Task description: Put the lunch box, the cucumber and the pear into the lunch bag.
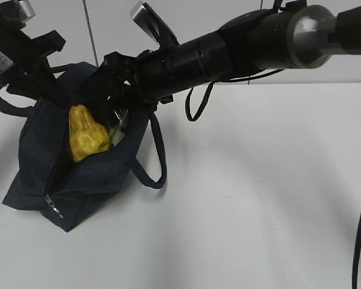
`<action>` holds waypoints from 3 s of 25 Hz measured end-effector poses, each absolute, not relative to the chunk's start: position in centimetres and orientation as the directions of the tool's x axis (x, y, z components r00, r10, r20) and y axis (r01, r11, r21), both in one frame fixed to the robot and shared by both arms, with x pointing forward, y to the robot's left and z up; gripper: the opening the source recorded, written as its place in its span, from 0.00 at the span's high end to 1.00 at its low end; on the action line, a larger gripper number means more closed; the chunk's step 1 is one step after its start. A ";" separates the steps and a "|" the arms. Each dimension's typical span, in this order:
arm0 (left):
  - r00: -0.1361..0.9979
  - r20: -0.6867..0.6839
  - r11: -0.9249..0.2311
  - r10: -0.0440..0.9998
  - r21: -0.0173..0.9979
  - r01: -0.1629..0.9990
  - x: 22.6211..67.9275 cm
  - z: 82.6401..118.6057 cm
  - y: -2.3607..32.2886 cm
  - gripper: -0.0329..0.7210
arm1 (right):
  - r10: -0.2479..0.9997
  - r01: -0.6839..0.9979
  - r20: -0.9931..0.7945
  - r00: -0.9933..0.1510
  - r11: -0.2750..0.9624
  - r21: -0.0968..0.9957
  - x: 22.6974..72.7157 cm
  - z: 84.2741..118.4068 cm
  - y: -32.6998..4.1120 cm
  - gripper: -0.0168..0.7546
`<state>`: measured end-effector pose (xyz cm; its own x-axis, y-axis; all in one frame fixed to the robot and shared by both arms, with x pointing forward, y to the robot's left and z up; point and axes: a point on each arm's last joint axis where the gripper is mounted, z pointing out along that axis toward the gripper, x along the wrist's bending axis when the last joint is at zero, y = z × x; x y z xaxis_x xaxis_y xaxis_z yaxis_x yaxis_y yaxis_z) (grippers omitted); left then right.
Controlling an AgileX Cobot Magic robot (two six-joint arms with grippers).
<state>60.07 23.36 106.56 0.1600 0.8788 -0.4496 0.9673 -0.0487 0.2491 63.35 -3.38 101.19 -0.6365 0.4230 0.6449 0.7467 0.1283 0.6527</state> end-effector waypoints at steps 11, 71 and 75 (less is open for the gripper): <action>0.160 -0.450 -0.049 0.879 0.249 0.967 60.1 106.6 23.4 0.96 | 0.649 0.819 0.545 -0.531 0.230 0.525 63.7 101.9 -7.9 0.23; 0.343 -0.520 -0.166 0.782 0.357 0.919 59.7 103.8 10.8 0.91 | 0.814 0.867 0.349 -0.464 0.337 0.368 64.3 105.0 -14.6 0.70; 0.349 -0.508 -0.175 0.787 0.359 0.917 59.7 103.7 10.9 0.65 | 0.811 0.869 0.359 -0.462 0.331 0.369 64.3 105.1 -14.5 0.42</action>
